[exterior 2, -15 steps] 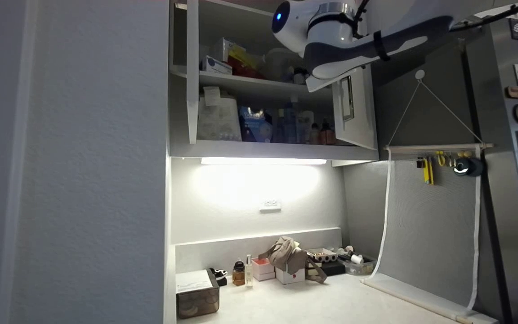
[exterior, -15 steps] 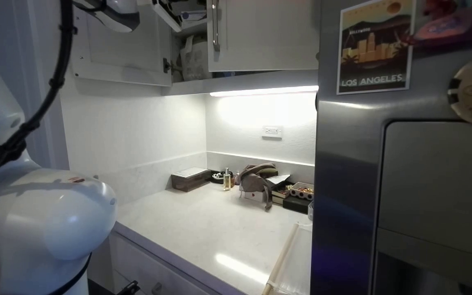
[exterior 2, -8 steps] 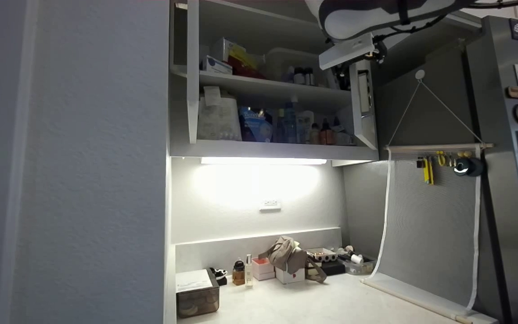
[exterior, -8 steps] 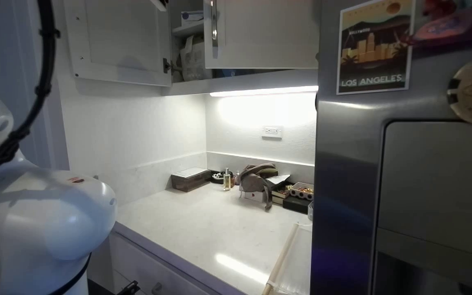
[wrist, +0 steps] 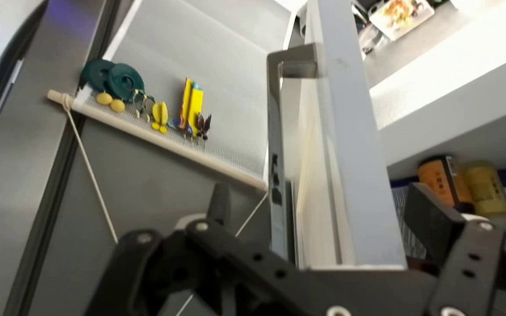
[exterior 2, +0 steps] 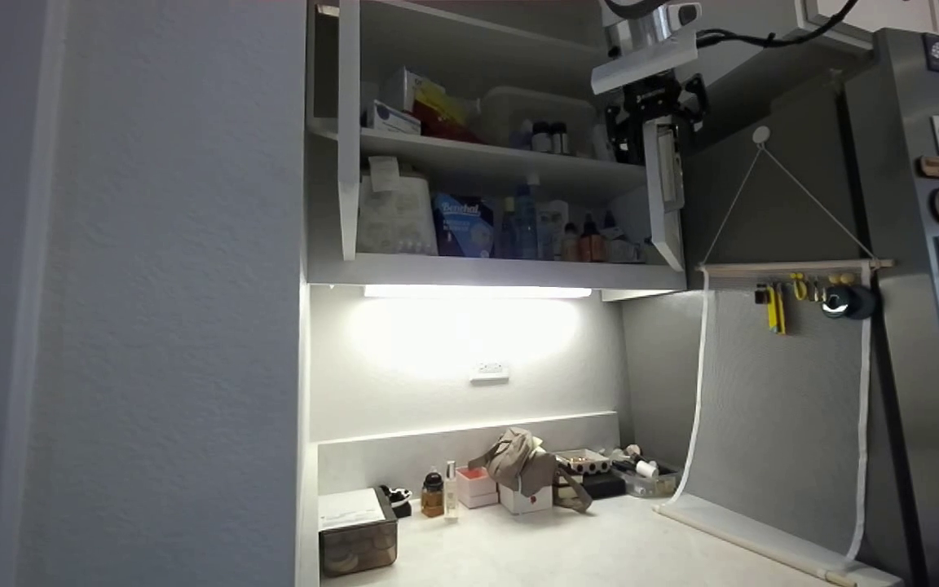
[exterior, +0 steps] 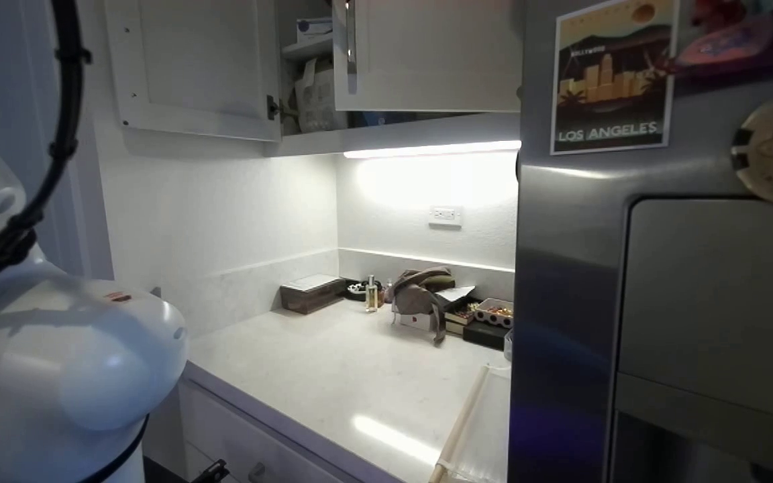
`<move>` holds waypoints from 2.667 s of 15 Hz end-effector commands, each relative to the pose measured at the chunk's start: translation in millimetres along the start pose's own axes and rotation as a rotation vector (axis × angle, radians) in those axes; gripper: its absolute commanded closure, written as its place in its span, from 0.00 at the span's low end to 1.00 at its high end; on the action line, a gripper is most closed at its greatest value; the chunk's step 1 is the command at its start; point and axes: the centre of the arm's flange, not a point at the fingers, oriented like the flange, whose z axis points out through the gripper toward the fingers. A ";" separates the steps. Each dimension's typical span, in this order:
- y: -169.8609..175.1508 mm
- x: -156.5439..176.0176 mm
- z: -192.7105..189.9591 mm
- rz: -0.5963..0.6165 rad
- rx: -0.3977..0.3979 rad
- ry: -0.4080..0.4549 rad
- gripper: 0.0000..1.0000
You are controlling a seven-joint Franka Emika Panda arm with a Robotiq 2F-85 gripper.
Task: Open the right cupboard door, take the brown bottle out of the cupboard, and put it on the counter
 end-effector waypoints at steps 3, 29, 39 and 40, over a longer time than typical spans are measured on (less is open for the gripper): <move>21.4 35.2 16.7 -0.004 -0.134 -0.167 0.00; 63.0 43.0 -22.2 -0.216 -0.061 -0.506 0.00; 32.2 20.1 -61.1 -0.494 0.043 -0.538 0.00; 28.3 17.0 -63.7 -0.532 0.069 -0.539 0.00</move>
